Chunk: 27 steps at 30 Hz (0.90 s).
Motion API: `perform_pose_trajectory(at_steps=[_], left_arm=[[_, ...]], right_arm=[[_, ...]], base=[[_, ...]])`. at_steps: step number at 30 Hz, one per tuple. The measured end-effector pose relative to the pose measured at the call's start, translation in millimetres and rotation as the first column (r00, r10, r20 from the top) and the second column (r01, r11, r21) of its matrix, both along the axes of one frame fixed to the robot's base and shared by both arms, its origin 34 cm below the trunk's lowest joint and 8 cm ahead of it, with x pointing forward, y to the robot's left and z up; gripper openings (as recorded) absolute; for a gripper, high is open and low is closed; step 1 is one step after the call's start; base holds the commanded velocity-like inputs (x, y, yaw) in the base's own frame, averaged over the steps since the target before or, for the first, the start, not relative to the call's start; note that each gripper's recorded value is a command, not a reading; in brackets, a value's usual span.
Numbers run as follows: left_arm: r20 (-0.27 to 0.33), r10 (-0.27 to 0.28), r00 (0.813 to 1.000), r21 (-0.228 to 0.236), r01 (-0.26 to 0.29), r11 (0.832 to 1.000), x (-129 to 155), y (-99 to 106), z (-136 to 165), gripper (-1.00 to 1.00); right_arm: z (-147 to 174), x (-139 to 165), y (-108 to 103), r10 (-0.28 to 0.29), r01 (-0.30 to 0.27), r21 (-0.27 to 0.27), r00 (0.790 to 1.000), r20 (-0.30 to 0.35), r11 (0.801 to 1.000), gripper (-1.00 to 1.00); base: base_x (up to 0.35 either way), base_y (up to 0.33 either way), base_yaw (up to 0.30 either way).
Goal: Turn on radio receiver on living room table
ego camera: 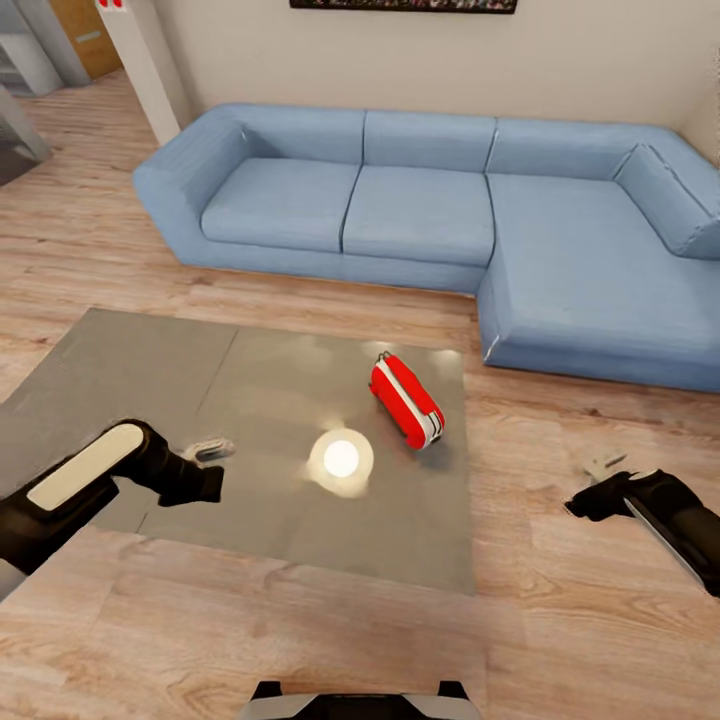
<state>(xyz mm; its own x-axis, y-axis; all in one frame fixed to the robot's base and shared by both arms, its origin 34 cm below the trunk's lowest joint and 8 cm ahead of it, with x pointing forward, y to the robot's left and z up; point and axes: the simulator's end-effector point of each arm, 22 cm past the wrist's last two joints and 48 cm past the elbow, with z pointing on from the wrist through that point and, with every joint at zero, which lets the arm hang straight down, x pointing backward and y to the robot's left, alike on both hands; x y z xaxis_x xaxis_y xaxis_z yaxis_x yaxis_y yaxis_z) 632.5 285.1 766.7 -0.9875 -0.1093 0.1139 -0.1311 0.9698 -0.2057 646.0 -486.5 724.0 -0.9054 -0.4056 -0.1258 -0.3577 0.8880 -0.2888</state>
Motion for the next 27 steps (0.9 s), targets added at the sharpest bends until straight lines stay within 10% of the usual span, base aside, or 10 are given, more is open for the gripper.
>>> perform_pose_trajectory(at_steps=[5,18,27], left_arm=[[-0.086,-0.033,0.996,0.029,0.035,0.999,-80,9,-41,-1.0],[-0.142,0.043,0.989,0.121,-0.026,0.992,-165,67,-68,-1.0],[-0.139,-0.008,0.99,0.119,0.025,0.993,-296,84,-146,-1.0]], right_arm=[[-13,-39,-76,-0.065,0.061,-0.08,0.997,-0.04,0.995,1.0],[-49,-129,-141,-0.225,0.22,-0.077,0.973,-0.061,0.973,1.0],[-111,-277,-74,-0.282,0.306,0.055,0.923,-0.264,0.951,1.0]], base=[[0.0,0.0,0.0],[0.0,0.0,0.0],[0.0,0.0,0.0]])
